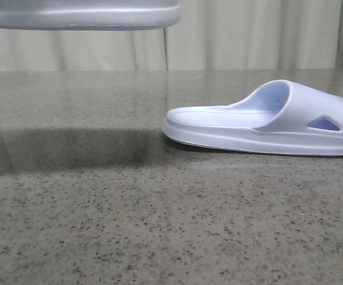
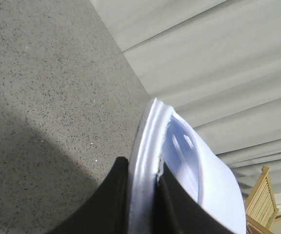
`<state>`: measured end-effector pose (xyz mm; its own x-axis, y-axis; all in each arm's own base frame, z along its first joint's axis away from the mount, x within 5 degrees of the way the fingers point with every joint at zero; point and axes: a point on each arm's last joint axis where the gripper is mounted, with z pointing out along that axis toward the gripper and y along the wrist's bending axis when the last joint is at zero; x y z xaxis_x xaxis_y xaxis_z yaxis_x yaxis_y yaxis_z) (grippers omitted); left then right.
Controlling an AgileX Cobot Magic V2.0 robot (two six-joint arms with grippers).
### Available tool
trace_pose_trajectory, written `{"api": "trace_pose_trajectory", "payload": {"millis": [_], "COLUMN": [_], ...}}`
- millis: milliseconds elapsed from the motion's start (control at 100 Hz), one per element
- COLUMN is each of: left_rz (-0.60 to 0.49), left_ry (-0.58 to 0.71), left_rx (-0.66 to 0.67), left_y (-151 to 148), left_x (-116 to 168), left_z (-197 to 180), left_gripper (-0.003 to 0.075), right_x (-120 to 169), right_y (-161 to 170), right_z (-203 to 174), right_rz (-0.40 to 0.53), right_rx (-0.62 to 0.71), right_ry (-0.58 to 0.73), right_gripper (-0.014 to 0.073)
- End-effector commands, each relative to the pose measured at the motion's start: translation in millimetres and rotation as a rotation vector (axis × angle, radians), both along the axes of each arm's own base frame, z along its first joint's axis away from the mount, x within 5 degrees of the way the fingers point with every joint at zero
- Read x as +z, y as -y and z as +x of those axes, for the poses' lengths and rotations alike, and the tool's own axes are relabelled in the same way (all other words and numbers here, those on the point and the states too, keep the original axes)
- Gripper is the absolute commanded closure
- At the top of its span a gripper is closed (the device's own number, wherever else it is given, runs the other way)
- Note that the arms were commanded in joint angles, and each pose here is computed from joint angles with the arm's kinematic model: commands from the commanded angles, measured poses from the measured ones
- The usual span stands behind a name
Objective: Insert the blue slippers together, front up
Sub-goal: 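Grasp the heel rim of the other slipper with the right gripper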
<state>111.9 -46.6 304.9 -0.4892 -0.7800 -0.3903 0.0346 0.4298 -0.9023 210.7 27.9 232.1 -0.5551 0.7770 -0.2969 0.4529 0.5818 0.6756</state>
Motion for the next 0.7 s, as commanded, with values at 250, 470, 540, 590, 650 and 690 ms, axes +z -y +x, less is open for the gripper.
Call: {"api": "trace_pose_trajectory", "payload": {"millis": [250, 470, 540, 590, 650, 690], "left_rz": [-0.035, -0.035, -0.037, -0.037, -0.037, -0.037], "left_ry": [0.038, 0.037, 0.037, 0.037, 0.037, 0.037], "left_rx": [0.025, 0.023, 0.023, 0.023, 0.023, 0.023], "left_y": [-1.4, -1.2, -1.2, -1.2, -1.2, -1.2], "left_x": [13.5, 13.4, 13.5, 13.5, 13.5, 13.5], "left_z": [2.0, 2.0, 2.0, 2.0, 2.0, 2.0], "left_gripper": [0.0704, 0.0704, 0.0704, 0.0704, 0.0704, 0.0704], "right_x": [5.9, 8.3, 9.0, 9.4, 11.5, 13.5], "right_y": [1.6, 4.6, 5.4, 5.8, 6.9, 7.6], "right_z": [2.6, 5.6, 6.4, 6.8, 7.2, 7.9], "right_rz": [-0.005, -0.035, -0.044, -0.046, -0.051, -0.054], "right_rx": [-0.012, -0.029, -0.034, -0.038, -0.05, -0.057], "right_ry": [0.033, 0.079, 0.091, 0.097, 0.117, 0.132], "right_gripper": [0.0461, 0.0702, 0.0702, 0.0702, 0.0702, 0.0702]}}
